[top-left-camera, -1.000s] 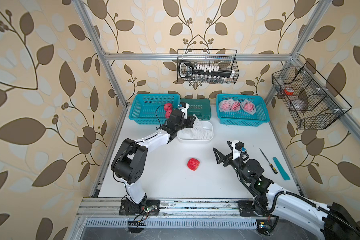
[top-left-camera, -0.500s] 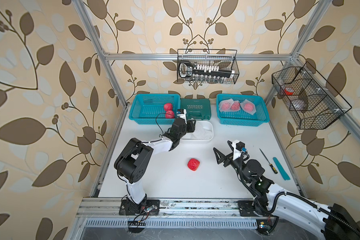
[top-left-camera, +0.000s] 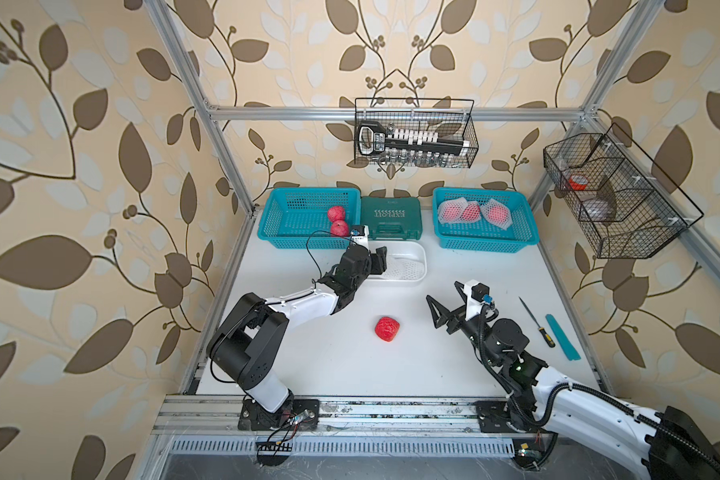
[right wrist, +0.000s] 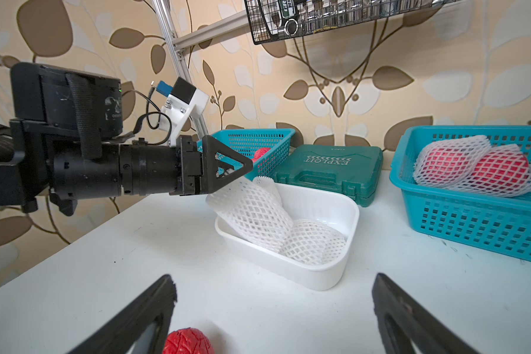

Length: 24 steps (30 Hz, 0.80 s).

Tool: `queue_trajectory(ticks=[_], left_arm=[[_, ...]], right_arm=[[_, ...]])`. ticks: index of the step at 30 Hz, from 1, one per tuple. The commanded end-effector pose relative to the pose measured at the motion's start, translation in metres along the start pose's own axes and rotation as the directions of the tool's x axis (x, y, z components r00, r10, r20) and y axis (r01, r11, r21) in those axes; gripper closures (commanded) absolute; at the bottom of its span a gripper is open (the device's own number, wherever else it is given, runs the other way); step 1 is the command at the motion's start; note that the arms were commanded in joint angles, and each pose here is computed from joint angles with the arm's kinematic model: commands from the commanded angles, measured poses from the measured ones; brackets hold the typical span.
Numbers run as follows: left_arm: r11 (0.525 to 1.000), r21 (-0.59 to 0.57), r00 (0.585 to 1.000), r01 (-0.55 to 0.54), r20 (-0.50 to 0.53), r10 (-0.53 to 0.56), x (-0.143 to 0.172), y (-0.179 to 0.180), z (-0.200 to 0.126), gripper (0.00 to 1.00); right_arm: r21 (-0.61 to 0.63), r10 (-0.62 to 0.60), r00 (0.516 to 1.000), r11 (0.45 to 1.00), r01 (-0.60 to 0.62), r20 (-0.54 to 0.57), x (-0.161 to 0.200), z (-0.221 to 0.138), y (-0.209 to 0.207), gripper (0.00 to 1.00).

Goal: Remove foam nets from apples
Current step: Place the foam net into the storage box, then adjust the foam net in the storage box.

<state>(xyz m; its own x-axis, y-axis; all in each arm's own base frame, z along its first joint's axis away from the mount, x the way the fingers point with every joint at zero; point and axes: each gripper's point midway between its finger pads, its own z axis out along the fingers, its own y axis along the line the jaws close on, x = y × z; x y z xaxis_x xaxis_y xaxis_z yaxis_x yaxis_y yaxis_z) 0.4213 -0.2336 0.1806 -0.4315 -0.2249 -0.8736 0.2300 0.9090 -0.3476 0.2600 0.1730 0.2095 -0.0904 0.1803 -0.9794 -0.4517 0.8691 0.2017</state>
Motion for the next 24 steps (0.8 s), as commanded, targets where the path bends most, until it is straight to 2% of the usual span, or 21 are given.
queue_trajectory(ticks=[1,7,12,15,16,23,24], left_arm=[[0.994,-0.051,0.995,-0.096,-0.007,0.096,-0.009,0.014,-0.008,0.33],[0.977,-0.043,0.977,-0.209,-0.044,0.207,-0.017,0.014,-0.015,0.34],[0.975,0.026,0.971,-0.222,-0.082,0.223,-0.026,-0.003,-0.031,0.36],[0.977,0.023,0.970,-0.211,-0.117,0.212,-0.022,-0.001,-0.036,0.37],[0.977,0.037,0.972,-0.210,-0.096,0.212,-0.028,-0.005,-0.044,0.39],[0.977,0.099,0.955,-0.191,-0.213,0.208,0.007,-0.013,-0.045,0.44],[0.977,0.094,0.944,-0.191,-0.254,0.209,0.022,-0.009,-0.037,0.44]], right_arm=[[0.002,0.011,1.000,1.000,-0.011,-0.005,0.006,-0.001,-0.001,0.01],[0.002,0.009,1.000,1.000,-0.009,-0.015,0.007,0.001,-0.001,0.01],[0.000,0.010,1.000,1.000,-0.010,-0.019,0.009,0.002,0.000,0.01],[-0.007,0.008,1.000,1.000,-0.008,-0.026,0.010,0.004,0.001,0.01],[-0.007,0.008,1.000,1.000,-0.008,-0.029,0.010,0.004,0.001,0.01],[0.000,0.009,1.000,1.000,-0.009,-0.028,0.011,0.004,0.000,0.01],[-0.002,0.009,1.000,1.000,-0.009,-0.028,0.011,0.004,0.001,0.01]])
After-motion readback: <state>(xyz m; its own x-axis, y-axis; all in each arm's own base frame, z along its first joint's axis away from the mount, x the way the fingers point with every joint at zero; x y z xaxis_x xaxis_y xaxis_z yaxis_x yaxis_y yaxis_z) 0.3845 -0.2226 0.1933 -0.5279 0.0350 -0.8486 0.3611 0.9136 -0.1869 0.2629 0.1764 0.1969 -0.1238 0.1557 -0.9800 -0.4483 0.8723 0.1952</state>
